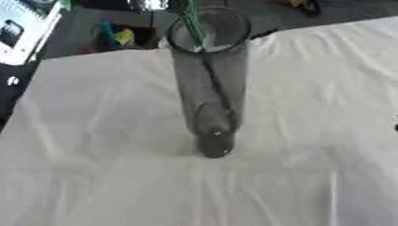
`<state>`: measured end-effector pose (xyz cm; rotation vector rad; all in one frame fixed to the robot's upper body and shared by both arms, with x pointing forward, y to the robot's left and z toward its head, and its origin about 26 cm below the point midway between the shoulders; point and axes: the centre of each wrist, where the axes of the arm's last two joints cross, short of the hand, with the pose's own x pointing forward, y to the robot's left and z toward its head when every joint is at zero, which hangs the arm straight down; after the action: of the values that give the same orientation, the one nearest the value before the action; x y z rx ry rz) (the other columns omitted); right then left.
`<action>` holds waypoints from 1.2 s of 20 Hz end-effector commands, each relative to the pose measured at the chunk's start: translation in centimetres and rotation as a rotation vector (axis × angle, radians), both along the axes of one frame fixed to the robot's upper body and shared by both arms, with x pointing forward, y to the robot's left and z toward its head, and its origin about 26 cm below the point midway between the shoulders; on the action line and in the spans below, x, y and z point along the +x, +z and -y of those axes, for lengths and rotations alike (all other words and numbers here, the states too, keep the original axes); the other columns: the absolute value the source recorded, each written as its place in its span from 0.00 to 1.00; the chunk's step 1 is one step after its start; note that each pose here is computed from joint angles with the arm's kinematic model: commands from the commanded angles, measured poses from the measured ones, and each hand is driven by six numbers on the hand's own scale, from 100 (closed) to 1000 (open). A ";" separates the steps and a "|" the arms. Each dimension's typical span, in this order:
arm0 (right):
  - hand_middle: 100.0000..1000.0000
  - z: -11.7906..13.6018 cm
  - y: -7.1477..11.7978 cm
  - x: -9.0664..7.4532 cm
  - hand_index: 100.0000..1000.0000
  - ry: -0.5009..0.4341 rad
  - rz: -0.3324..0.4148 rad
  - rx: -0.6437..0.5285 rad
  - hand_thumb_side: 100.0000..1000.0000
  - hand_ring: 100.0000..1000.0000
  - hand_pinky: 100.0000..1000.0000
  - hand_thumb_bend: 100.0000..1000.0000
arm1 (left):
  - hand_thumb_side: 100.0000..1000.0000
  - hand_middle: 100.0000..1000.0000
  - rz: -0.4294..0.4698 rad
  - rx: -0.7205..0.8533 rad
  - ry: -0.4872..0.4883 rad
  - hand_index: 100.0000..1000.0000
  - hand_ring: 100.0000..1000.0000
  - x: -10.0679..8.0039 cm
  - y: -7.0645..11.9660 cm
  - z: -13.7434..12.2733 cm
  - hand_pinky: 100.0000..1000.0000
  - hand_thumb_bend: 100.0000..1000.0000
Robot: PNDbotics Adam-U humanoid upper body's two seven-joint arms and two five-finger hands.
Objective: Arrange flowers into the vase.
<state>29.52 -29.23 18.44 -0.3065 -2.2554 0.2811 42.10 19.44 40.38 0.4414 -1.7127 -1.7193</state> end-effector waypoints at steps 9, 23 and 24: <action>0.58 -0.1 0.6 -0.3 0.77 0.010 0.023 -0.003 1.00 1.00 0.72 0.00 | 1.00 1.00 0.067 0.050 -0.014 1.00 0.97 -1.1 1.0 -1.2 0.98 0.36; 0.58 0.3 0.5 -0.4 0.77 -0.018 0.037 0.012 1.00 1.00 0.72 0.00 | 1.00 0.98 0.132 0.126 -0.013 1.00 0.95 -4.1 -0.1 -3.7 0.97 0.28; 0.58 0.4 0.5 -0.4 0.77 -0.018 0.038 0.013 1.00 1.00 0.72 0.00 | 1.00 0.97 0.132 0.125 -0.017 1.00 0.95 -4.3 -0.2 -3.8 0.96 0.24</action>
<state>29.42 -29.54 18.33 -0.3230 -2.2647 0.2550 38.82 22.50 38.80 0.5514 -1.6983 -1.8475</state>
